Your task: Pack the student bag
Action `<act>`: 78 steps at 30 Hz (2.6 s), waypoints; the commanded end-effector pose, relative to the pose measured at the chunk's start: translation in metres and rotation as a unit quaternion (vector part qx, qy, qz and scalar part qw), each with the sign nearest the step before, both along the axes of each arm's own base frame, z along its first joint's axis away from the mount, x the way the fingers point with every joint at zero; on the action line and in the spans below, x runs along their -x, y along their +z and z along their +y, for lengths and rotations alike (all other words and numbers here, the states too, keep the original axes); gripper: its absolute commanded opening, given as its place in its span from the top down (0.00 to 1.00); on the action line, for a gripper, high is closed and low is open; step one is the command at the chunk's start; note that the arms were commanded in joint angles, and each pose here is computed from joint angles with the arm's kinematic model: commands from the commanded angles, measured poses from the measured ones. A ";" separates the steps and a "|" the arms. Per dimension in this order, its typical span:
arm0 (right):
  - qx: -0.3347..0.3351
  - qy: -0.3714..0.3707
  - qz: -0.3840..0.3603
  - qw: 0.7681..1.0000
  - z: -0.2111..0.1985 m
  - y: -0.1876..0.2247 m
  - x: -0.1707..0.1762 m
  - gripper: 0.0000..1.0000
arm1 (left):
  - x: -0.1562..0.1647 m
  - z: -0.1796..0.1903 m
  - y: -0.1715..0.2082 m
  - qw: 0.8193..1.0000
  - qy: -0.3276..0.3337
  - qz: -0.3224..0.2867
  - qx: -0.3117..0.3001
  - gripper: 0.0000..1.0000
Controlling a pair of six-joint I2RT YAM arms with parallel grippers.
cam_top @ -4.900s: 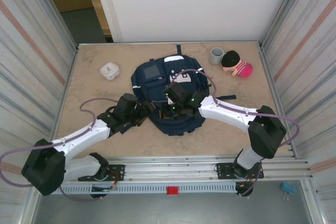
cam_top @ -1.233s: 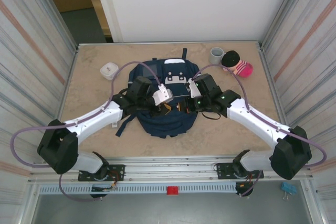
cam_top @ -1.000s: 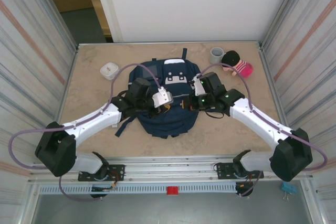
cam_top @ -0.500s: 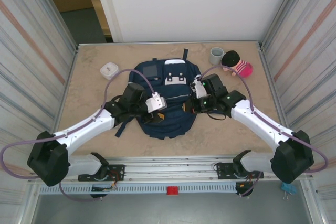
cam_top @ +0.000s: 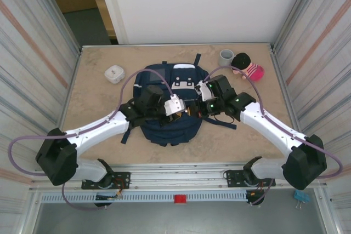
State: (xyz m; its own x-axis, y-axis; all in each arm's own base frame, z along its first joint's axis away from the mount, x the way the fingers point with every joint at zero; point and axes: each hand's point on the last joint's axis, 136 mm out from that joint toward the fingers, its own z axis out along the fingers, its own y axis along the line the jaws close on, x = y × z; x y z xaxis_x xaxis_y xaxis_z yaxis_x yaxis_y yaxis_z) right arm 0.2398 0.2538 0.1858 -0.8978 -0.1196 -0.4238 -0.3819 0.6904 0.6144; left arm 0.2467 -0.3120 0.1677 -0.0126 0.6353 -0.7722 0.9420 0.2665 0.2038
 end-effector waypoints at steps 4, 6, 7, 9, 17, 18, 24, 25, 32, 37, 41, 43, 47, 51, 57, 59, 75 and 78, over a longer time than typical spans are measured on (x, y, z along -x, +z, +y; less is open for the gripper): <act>0.019 -0.095 -0.010 0.995 -0.053 -0.007 -0.038 1.00 | -0.002 0.014 0.010 0.999 0.008 -0.050 0.000 1.00; 0.028 -0.115 -0.013 0.993 -0.067 -0.011 -0.048 1.00 | 0.000 0.017 0.015 0.998 0.007 -0.060 0.005 1.00; 0.034 -0.126 -0.014 0.991 -0.074 -0.013 -0.054 1.00 | 0.002 0.019 0.017 0.998 0.005 -0.067 0.010 1.00; 0.041 -0.141 -0.010 0.989 -0.084 -0.018 -0.064 1.00 | 0.005 0.020 0.023 0.997 0.001 -0.076 0.021 1.00; 0.063 -0.208 -0.016 0.976 -0.115 -0.044 -0.123 1.00 | 0.021 0.016 0.044 0.994 -0.037 -0.087 0.058 1.00; 0.062 -0.217 -0.016 0.974 -0.117 -0.048 -0.132 1.00 | 0.022 0.016 0.045 0.994 -0.040 -0.088 0.060 1.00; 0.043 -0.234 -0.021 0.971 -0.112 -0.056 -0.171 1.00 | 0.027 0.012 0.043 0.993 -0.057 -0.079 0.063 1.00; 0.035 -0.230 -0.019 0.972 -0.108 -0.056 -0.173 1.00 | 0.028 0.012 0.041 0.993 -0.059 -0.078 0.060 1.00; 0.019 -0.199 -0.035 0.979 -0.093 -0.041 -0.158 0.91 | 0.025 0.015 0.039 0.995 -0.047 -0.079 0.046 0.99; -0.027 -0.165 -0.061 0.984 -0.082 -0.007 -0.135 0.53 | 0.006 0.039 0.041 0.994 0.028 -0.106 0.028 0.64; -0.036 -0.124 -0.108 0.986 -0.072 0.019 -0.109 0.48 | 0.001 0.066 0.039 0.993 0.050 -0.100 0.033 0.48; -0.031 -0.092 -0.140 0.986 -0.064 0.027 -0.096 0.46 | 0.003 0.075 0.033 0.995 0.046 -0.092 0.016 0.43; -0.016 -0.030 -0.196 0.980 -0.050 0.031 -0.072 0.43 | 0.009 0.080 0.008 0.996 0.015 -0.078 -0.036 0.29; -0.028 0.000 -0.202 0.979 -0.042 0.028 -0.060 0.43 | 0.007 0.071 -0.006 0.997 -0.008 -0.067 -0.043 0.22; -0.034 0.016 -0.205 0.978 -0.038 0.027 -0.054 0.41 | -0.016 0.058 -0.022 0.997 -0.001 -0.065 -0.047 0.21; -0.036 0.017 -0.200 0.979 -0.038 0.025 -0.053 0.37 | -0.020 0.056 -0.030 0.997 -0.002 -0.057 -0.056 0.25; -0.150 -0.039 -0.124 0.980 -0.054 0.020 -0.063 0.28 | -0.015 0.068 0.019 0.993 0.033 -0.022 0.113 1.00; -0.172 -0.026 -0.082 0.981 -0.044 0.013 -0.069 0.22 | -0.015 0.072 0.014 0.992 0.033 -0.016 0.118 1.00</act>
State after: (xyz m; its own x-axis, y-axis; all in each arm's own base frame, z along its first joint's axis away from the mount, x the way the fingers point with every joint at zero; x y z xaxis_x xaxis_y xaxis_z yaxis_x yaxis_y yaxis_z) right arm 0.3055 0.1964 0.1848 -0.7882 0.0870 -0.6092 -0.4619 0.5706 0.6790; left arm 0.2591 -0.2356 0.1522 -0.0778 0.5298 -0.8446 0.9185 0.3675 0.1460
